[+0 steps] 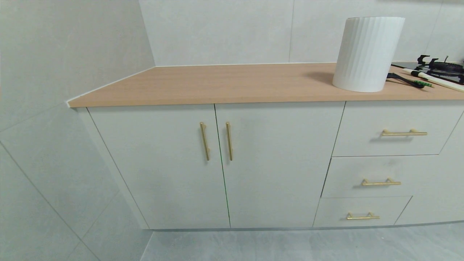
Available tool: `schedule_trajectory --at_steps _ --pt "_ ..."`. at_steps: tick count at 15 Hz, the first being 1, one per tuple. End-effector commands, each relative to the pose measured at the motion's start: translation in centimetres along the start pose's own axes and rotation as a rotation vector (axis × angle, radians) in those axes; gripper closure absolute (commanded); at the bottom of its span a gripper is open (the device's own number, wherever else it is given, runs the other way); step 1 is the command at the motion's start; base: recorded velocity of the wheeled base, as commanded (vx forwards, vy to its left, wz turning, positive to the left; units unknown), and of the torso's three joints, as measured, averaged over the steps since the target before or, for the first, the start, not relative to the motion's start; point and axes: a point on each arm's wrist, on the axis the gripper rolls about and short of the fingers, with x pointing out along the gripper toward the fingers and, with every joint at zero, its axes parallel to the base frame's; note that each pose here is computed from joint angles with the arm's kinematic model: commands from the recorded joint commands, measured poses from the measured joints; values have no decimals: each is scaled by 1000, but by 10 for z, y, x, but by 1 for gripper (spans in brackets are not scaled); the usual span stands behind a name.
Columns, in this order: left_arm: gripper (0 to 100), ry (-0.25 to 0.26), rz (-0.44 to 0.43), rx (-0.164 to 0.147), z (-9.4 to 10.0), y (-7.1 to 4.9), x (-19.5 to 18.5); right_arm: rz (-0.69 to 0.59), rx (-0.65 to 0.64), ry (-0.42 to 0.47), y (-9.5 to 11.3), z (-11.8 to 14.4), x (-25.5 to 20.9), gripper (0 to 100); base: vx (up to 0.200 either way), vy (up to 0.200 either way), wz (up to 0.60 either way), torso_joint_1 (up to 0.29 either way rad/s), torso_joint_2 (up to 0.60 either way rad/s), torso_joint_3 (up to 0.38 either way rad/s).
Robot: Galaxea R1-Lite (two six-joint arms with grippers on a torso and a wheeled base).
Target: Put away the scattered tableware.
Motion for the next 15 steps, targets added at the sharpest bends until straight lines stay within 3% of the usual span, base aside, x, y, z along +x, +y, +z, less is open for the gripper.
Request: schedule_trajectory --at_steps 1,4,7,12,13,15 --pt "0 19 16 15 -23 -1 2 92 24 -28 8 -18 12 0 0 0 0 0 0 0" --pt "0 66 -104 16 -28 -4 2 319 29 -82 22 -55 31 0 0 0 0 0 0 0" --pt "0 114 -211 23 -33 -7 1 410 -9 44 24 -69 31 0 0 0 0 0 0 0" --pt "0 113 -217 24 -33 -7 1 454 -45 45 24 -69 31 0 0 0 0 0 0 0" --pt "0 114 -213 -3 -32 -7 1 453 -4 49 24 -69 31 0 0 0 0 0 0 0" --pt "0 115 -212 -9 -32 -7 1 455 -15 48 24 -69 31 0 0 0 0 0 0 0"
